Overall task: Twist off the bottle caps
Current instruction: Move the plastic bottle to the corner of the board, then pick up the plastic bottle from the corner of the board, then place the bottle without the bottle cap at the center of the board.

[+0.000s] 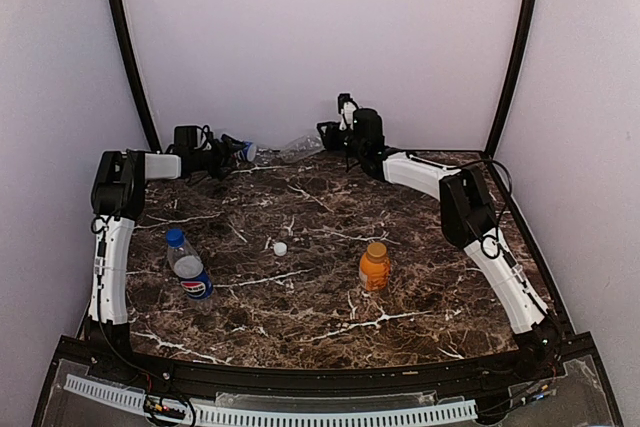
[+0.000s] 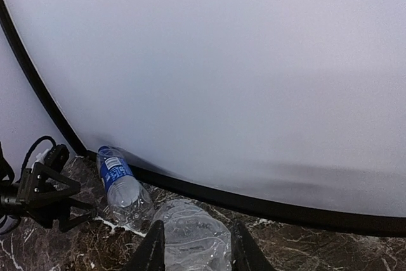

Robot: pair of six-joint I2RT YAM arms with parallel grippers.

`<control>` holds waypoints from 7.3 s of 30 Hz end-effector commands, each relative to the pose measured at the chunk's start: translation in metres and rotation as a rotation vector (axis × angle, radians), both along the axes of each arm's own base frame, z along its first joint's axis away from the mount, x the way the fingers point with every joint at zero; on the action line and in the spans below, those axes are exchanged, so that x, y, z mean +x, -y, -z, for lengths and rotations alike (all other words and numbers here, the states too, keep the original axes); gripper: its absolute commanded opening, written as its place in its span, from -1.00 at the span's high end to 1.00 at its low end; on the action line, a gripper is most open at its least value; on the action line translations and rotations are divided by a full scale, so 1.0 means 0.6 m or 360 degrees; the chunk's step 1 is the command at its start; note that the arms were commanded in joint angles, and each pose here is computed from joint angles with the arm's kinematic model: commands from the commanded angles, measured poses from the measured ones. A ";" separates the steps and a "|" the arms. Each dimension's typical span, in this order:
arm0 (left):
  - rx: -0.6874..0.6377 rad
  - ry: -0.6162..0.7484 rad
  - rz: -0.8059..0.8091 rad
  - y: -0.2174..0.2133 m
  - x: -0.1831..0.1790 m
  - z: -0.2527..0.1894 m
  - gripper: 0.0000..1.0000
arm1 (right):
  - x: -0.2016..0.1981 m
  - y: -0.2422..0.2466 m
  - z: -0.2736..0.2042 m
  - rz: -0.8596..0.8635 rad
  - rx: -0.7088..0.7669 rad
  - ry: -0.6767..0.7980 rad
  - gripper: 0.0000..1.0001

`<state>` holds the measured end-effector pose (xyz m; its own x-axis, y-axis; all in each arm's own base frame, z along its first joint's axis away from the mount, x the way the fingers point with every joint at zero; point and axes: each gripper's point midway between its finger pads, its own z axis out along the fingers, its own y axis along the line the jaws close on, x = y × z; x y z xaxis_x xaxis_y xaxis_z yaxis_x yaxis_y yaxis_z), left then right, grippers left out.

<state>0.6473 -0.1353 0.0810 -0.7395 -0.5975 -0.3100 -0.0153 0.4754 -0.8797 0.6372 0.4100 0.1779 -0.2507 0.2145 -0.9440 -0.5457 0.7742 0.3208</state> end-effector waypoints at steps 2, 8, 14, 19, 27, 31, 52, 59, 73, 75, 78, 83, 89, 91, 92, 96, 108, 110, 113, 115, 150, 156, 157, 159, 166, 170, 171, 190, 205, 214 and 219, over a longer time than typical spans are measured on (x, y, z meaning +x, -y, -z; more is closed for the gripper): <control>-0.0078 0.0018 -0.0078 -0.008 0.026 -0.007 -0.76 | 0.014 0.018 -0.090 0.0180 0.0169 0.0092 1.00; -0.0142 0.0013 -0.0100 -0.001 0.042 -0.004 -0.75 | 0.019 0.011 -0.081 0.0173 0.0260 0.0058 1.00; -0.0181 -0.0011 -0.0125 0.006 0.053 0.008 -0.75 | 0.024 0.009 -0.061 0.0178 0.0321 0.0008 1.00; -0.0214 -0.0005 -0.0121 0.019 0.061 0.013 -0.73 | 0.025 -0.002 -0.036 0.0143 0.0400 -0.0078 1.00; -0.0229 -0.0016 -0.0111 0.034 0.063 0.025 -0.73 | 0.022 -0.018 0.004 0.0100 0.0487 -0.0169 1.00; -0.0236 -0.0026 -0.0111 0.039 0.065 0.032 -0.72 | 0.016 -0.029 0.010 0.0038 0.0529 -0.0184 1.00; -0.0347 -0.0046 -0.0161 0.050 0.100 0.053 -0.61 | -0.006 -0.052 0.021 -0.0148 0.0588 -0.0225 1.00; -0.0453 -0.0047 -0.0200 0.052 0.110 0.059 -0.42 | -0.008 -0.047 0.023 -0.0143 0.0577 -0.0240 1.00; -0.0655 -0.0071 -0.0469 0.021 0.136 0.068 -0.57 | -0.017 -0.033 0.007 -0.0140 0.0578 -0.0238 1.00; -0.0686 -0.0057 -0.0517 0.015 0.141 0.066 -0.57 | -0.017 -0.031 0.005 -0.0139 0.0575 -0.0233 1.00; -0.0711 -0.0034 -0.0564 0.008 0.148 0.063 -0.57 | -0.019 -0.031 0.004 -0.0146 0.0572 -0.0235 1.00; -0.0727 0.0002 -0.0609 0.000 0.161 0.058 -0.61 | -0.023 -0.028 0.004 -0.0150 0.0566 -0.0235 1.00; -0.0789 0.0038 -0.0655 -0.005 0.175 0.051 -0.43 | -0.027 -0.021 -0.014 -0.0165 0.0577 -0.0206 1.00; -0.0818 0.0069 -0.0670 -0.008 0.178 0.047 -0.34 | -0.028 -0.018 -0.017 -0.0166 0.0573 -0.0197 1.00; -0.0824 0.0078 -0.0674 -0.009 0.178 0.045 -0.28 | -0.028 -0.017 -0.021 -0.0167 0.0572 -0.0190 1.00; -0.0835 0.0135 -0.0644 -0.007 0.177 0.030 -0.09 | -0.031 -0.019 -0.024 -0.0183 0.0567 -0.0188 1.00; -0.0711 0.0348 -0.0577 -0.015 0.129 -0.051 0.01 | -0.041 0.028 -0.083 -0.0147 0.0552 -0.0088 1.00; -0.0709 0.0388 -0.0568 -0.016 0.117 -0.080 0.01 | -0.046 0.033 -0.089 -0.0148 0.0545 -0.0082 1.00; -0.0675 0.0387 -0.0572 -0.019 0.097 -0.079 0.02 | -0.052 0.040 -0.097 -0.0139 0.0529 -0.0080 1.00; -0.0656 0.0388 -0.0578 -0.022 0.084 -0.083 0.02 | -0.058 0.047 -0.101 -0.0127 0.0518 -0.0075 1.00; 0.0716 0.1033 -0.0215 -0.018 -0.188 -0.418 0.07 | -0.246 0.181 -0.235 -0.0024 -0.0355 -0.0202 1.00; 0.0938 0.1102 -0.0161 0.011 -0.256 -0.448 0.07 | -0.285 0.188 -0.229 -0.0114 -0.0590 -0.0285 1.00; 0.0954 0.1105 -0.0155 0.017 -0.264 -0.451 0.08 | -0.290 0.189 -0.229 -0.0121 -0.0636 -0.0297 1.00; 0.1009 0.1123 -0.0136 0.028 -0.288 -0.459 0.08 | -0.303 0.191 -0.234 -0.0133 -0.0722 -0.0298 1.00; 0.1098 0.1183 0.0004 0.080 -0.376 -0.478 0.07 | -0.353 0.185 -0.238 -0.0239 -0.0905 -0.0384 1.00; 0.1118 0.1228 0.0044 0.100 -0.416 -0.489 0.08 | -0.378 0.182 -0.213 -0.0290 -0.1012 -0.0483 1.00; 0.1114 0.1235 0.0048 0.101 -0.425 -0.489 0.08 | -0.381 0.183 -0.206 -0.0288 -0.1050 -0.0500 1.00; 0.1109 0.1249 0.0138 0.150 -0.499 -0.475 0.09 | -0.409 0.143 -0.087 -0.0405 -0.1297 -0.0741 1.00; 0.1107 0.1259 0.0144 0.153 -0.497 -0.472 0.10 | -0.426 0.126 -0.037 -0.0380 -0.1345 -0.0756 1.00; 0.1112 0.1256 0.0152 0.155 -0.496 -0.468 0.10 | -0.438 0.123 -0.025 -0.0374 -0.1354 -0.0743 0.94; 0.1114 0.1255 0.0156 0.156 -0.494 -0.465 0.10 | -0.441 0.122 -0.028 -0.0373 -0.1354 -0.0735 0.78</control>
